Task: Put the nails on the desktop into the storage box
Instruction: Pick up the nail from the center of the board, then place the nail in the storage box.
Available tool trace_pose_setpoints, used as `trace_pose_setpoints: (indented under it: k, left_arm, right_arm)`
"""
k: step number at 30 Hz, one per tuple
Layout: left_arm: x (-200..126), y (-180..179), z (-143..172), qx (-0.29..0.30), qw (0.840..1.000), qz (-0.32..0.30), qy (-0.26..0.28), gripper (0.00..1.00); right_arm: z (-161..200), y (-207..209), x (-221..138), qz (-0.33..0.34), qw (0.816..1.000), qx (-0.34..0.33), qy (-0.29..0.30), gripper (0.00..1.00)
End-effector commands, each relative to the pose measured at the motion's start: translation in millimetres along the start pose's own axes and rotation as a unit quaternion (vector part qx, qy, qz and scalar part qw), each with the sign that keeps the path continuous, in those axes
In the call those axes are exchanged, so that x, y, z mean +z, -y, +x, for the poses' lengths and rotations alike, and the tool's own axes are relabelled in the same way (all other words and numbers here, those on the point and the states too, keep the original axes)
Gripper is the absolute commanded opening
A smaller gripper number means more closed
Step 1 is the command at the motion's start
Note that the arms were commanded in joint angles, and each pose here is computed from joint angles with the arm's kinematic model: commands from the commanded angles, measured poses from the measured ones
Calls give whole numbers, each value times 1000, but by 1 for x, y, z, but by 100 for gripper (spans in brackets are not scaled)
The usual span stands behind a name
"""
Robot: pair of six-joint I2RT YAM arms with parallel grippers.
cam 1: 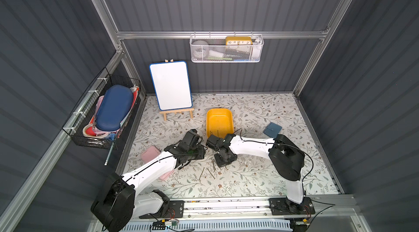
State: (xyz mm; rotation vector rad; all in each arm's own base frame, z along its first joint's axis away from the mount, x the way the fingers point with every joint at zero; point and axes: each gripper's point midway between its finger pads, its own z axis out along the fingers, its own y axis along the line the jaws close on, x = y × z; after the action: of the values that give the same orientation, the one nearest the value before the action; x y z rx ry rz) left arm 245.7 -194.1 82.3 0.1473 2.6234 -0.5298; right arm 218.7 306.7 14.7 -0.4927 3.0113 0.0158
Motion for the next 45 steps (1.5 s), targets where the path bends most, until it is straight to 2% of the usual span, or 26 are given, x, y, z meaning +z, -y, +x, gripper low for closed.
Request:
trace_pose_setpoints:
  k: [1,4,12,17,20,24,29,34,45]
  left_arm:
    - [1,-3,4,7,1000,-5,-2,44]
    - [1,-3,4,6,1000,-2,0,44]
    - [2,-2,2,8,1000,0,3,45]
    - [3,0,1,8,1000,3,4,45]
    - [3,0,1,8,1000,3,4,45]
    - [4,-3,4,9,1000,-2,1,45]
    - [6,-6,6,9,1000,-5,-2,45]
    - [10,-5,9,12,1000,-2,-9,45]
    - [14,-7,12,11,1000,-4,-12,44]
  right_arm:
    - [15,18,0,33,999,-2,-18,0]
    - [15,18,-23,21,1000,-1,-3,0]
    - [4,6,-106,-64,996,-11,59,0]
    - [-56,17,-150,-86,990,0,115,0]
    - [-99,27,-156,-95,988,16,118,0]
    - [-140,31,-130,-116,988,43,91,0]
    - [-164,34,-81,-122,988,75,65,0]
    - [-167,33,-44,-120,988,90,42,0]
    - [-163,42,0,-91,990,102,30,0]
